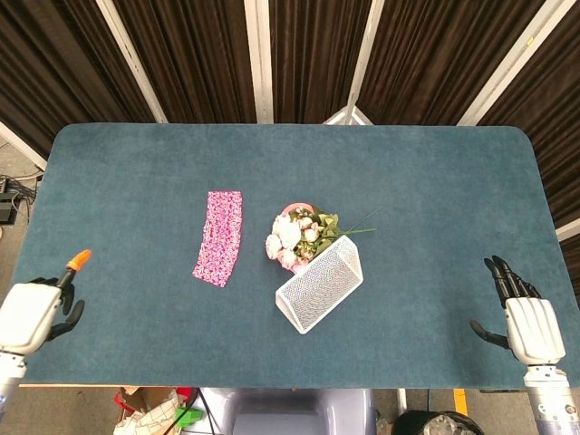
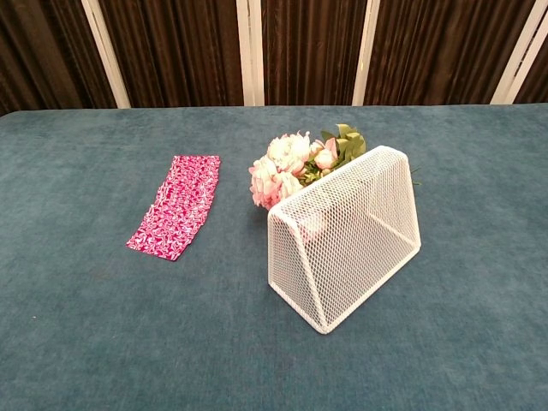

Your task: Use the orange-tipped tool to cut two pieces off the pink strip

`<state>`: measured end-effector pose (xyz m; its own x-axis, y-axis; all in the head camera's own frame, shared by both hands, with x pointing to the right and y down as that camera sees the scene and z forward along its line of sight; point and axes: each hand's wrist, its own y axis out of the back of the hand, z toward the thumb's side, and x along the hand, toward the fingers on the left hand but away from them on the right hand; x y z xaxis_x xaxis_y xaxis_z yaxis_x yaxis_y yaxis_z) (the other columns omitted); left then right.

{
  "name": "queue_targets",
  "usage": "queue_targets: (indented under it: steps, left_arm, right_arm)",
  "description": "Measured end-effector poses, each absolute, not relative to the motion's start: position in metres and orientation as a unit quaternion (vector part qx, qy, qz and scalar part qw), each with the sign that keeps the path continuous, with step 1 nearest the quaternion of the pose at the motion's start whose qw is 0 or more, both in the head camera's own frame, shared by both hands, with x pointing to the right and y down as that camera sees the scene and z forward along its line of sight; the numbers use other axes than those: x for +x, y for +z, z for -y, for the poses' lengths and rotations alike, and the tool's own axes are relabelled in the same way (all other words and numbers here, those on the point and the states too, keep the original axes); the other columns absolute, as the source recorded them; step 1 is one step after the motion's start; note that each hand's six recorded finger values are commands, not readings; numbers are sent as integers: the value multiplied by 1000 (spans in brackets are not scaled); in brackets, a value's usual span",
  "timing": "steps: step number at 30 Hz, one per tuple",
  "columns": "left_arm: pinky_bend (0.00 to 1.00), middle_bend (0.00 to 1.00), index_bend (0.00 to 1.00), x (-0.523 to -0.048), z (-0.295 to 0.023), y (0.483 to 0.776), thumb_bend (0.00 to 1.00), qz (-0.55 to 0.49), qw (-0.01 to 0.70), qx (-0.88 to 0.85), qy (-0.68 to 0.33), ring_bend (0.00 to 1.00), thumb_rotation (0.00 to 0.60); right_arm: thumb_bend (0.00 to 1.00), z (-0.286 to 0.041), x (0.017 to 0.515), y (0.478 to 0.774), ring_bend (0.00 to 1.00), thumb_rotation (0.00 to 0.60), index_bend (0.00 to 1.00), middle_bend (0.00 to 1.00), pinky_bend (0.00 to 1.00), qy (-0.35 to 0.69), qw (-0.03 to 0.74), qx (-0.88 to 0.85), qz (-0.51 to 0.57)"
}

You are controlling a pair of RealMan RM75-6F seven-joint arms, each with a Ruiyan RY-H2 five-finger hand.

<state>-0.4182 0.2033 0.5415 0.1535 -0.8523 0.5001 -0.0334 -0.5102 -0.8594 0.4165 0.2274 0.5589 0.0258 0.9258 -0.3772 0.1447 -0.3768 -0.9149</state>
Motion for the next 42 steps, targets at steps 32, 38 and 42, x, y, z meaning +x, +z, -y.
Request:
queue_targets:
  steps: [32, 38, 42]
  left_arm:
    - [642, 834, 69, -319, -165, 650, 865, -156, 267, -731, -608, 702, 600]
    - [642, 834, 69, -298, -166, 665, 865, -139, 249, -747, -600, 704, 600]
    - [642, 835, 69, -285, -168, 676, 866, -125, 242, -754, -598, 707, 600]
  right_arm:
    - [185, -226, 419, 567, 206, 600, 0, 94, 314, 561, 353, -617, 423]
    - [185, -226, 420, 570, 206, 600, 0, 94, 314, 564, 352, -617, 421]
    - [185, -225, 421, 570, 206, 600, 0, 94, 314, 564, 351, -616, 423]
